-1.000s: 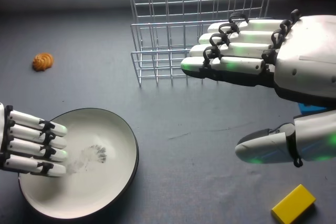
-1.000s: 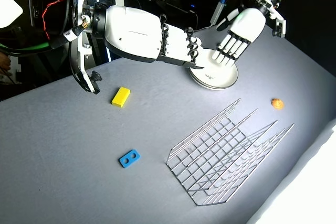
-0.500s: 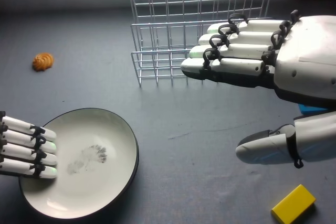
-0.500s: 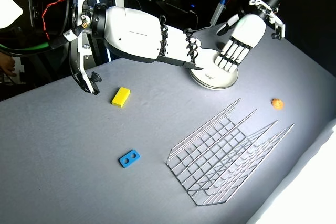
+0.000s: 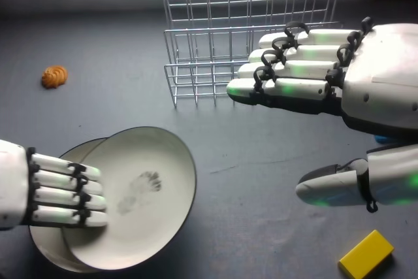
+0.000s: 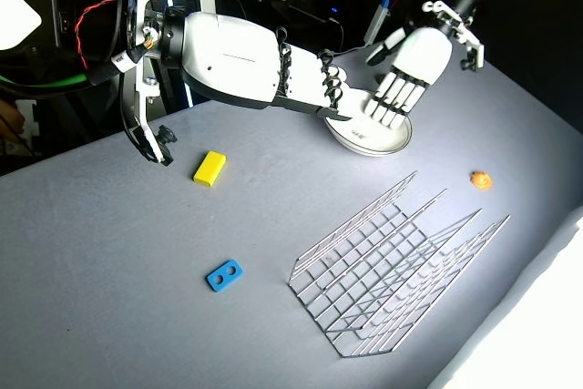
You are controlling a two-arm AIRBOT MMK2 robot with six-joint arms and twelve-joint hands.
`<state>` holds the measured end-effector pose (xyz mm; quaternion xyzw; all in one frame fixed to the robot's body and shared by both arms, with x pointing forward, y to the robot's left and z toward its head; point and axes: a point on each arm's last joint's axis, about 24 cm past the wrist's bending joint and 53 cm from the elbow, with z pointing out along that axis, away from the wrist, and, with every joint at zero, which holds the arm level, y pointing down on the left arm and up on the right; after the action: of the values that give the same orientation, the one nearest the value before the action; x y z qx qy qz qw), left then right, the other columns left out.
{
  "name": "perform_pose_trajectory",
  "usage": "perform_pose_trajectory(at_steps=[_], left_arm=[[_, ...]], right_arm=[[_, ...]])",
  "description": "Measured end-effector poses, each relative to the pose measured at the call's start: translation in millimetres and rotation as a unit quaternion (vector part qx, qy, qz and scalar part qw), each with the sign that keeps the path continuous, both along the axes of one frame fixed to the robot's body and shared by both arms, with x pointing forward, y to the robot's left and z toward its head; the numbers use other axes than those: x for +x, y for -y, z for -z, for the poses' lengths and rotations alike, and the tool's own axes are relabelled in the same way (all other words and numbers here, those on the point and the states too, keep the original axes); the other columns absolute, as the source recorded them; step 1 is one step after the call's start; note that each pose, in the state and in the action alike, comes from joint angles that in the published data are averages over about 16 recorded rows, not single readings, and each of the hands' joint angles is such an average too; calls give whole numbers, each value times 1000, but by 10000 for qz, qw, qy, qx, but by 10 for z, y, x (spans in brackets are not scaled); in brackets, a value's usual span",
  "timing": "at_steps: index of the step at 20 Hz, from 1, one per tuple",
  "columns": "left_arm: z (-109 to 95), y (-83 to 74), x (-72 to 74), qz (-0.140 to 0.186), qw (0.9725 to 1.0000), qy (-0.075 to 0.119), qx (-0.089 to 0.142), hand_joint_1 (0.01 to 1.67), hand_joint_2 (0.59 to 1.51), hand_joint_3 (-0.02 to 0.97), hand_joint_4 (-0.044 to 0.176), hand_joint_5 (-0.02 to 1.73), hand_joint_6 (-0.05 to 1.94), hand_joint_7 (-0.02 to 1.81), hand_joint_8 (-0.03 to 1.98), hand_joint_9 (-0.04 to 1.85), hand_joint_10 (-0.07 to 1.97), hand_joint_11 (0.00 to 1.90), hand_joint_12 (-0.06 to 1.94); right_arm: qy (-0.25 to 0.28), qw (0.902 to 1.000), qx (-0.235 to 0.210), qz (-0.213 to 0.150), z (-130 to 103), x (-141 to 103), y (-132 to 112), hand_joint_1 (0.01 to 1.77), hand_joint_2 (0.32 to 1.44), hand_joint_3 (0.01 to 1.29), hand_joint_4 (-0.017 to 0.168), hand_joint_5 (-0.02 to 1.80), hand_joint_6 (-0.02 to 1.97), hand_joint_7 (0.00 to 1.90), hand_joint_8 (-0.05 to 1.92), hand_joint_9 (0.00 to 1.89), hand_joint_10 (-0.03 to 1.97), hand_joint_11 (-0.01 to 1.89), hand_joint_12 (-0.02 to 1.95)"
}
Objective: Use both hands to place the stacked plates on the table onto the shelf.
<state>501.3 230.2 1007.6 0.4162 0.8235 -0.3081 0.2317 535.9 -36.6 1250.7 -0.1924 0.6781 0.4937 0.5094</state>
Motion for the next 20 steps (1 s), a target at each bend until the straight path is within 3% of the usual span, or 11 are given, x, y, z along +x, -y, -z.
perform_pose_trajectory(at_steps=[7, 13, 20], left_arm=[[10, 275, -72, -220, 9993, -127, -256, 16, 1116, 18, -8, -7, -21, 0, -13, 19, 7, 17, -14], [1, 417, -81, -369, 9984, -175, -393, 17, 1116, 17, -7, -7, -20, 1, -10, 20, 7, 18, -13], [9, 509, -98, -400, 9979, -210, -472, 17, 1117, 18, -3, -4, -15, 0, -10, 14, -2, 19, -15]], right_arm=[[575, 9980, -203, -192, 33, -44, -231, 779, 1113, 16, 1, 57, 19, 48, 11, 52, 4, 22, 264], [1100, 9924, -440, -320, 147, -15, -536, 1167, 1042, 17, 2, 67, 19, 38, 12, 52, 4, 21, 483], [1393, 9870, -677, -439, 350, 40, -879, 1210, 1016, 17, 2, 88, 19, 51, 12, 62, 4, 20, 565]])
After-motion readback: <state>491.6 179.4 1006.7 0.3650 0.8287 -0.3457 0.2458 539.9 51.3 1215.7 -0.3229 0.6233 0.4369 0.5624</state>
